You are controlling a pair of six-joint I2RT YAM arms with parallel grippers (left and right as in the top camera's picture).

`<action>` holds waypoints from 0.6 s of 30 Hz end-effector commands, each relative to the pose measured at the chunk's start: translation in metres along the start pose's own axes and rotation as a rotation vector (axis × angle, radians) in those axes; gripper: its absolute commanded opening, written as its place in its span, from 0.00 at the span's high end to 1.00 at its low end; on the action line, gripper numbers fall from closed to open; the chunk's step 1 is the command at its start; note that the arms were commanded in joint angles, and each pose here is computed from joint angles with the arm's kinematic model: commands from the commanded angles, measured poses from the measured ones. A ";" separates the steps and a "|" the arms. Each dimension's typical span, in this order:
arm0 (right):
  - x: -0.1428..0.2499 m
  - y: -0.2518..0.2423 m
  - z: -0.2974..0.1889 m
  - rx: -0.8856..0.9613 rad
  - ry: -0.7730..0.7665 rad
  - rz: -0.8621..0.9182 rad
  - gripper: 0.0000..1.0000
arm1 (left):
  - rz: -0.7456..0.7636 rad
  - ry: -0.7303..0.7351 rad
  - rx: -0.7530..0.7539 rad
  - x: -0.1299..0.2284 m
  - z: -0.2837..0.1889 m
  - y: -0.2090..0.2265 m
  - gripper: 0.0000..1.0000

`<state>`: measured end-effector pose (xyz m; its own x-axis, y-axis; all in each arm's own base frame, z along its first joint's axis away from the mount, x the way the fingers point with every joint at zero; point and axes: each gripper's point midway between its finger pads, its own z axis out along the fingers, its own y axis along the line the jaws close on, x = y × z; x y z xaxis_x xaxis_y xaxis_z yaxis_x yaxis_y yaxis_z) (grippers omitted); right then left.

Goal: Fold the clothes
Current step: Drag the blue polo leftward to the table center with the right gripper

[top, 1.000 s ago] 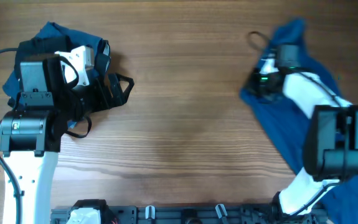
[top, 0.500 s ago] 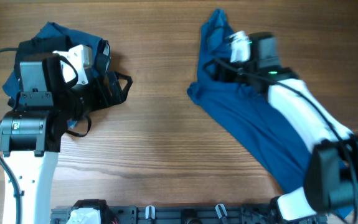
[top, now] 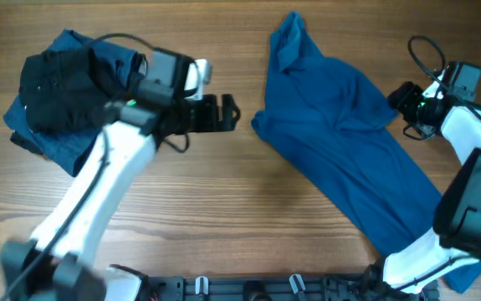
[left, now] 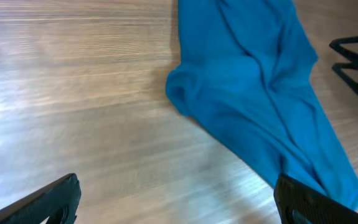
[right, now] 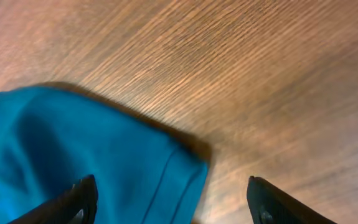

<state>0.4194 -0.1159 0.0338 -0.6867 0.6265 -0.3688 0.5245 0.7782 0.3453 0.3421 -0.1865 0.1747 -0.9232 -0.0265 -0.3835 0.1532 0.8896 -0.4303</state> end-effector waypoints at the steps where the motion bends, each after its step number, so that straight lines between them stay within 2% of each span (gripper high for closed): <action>1: 0.017 -0.010 0.024 0.026 0.061 0.002 0.28 | -0.024 0.072 -0.048 0.005 0.043 0.011 0.01; 4: 0.025 -0.004 0.031 -0.012 0.095 0.002 0.39 | -0.037 0.102 -0.061 0.008 0.060 0.018 0.00; 7: 0.031 0.007 0.034 -0.049 0.116 -0.009 0.44 | -0.037 0.102 -0.061 0.007 0.068 0.020 0.00; 10: 0.032 0.015 0.035 -0.060 0.110 -0.029 0.70 | -0.037 0.101 -0.061 0.006 0.068 0.020 0.00; 11: 0.031 0.016 0.035 -0.062 0.106 -0.031 0.75 | -0.037 0.101 -0.061 0.006 0.068 0.020 0.00; 13: 0.025 0.016 0.034 -0.061 0.084 -0.035 0.91 | -0.037 0.102 -0.061 0.007 0.068 0.020 0.00; 16: -0.013 0.021 0.015 -0.086 -0.035 -0.118 0.91 | -0.037 0.102 -0.061 0.007 0.068 0.020 0.00; 18: -0.053 0.022 -0.011 -0.098 -0.137 -0.112 0.92 | -0.037 0.102 -0.061 0.007 0.068 0.020 0.00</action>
<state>0.4367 -0.0988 0.0131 -0.7317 0.5684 -0.3763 0.4404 0.8155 0.3754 0.3595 -0.2000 0.1078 -0.9603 -0.0057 -0.2789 0.1092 0.9124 -0.3945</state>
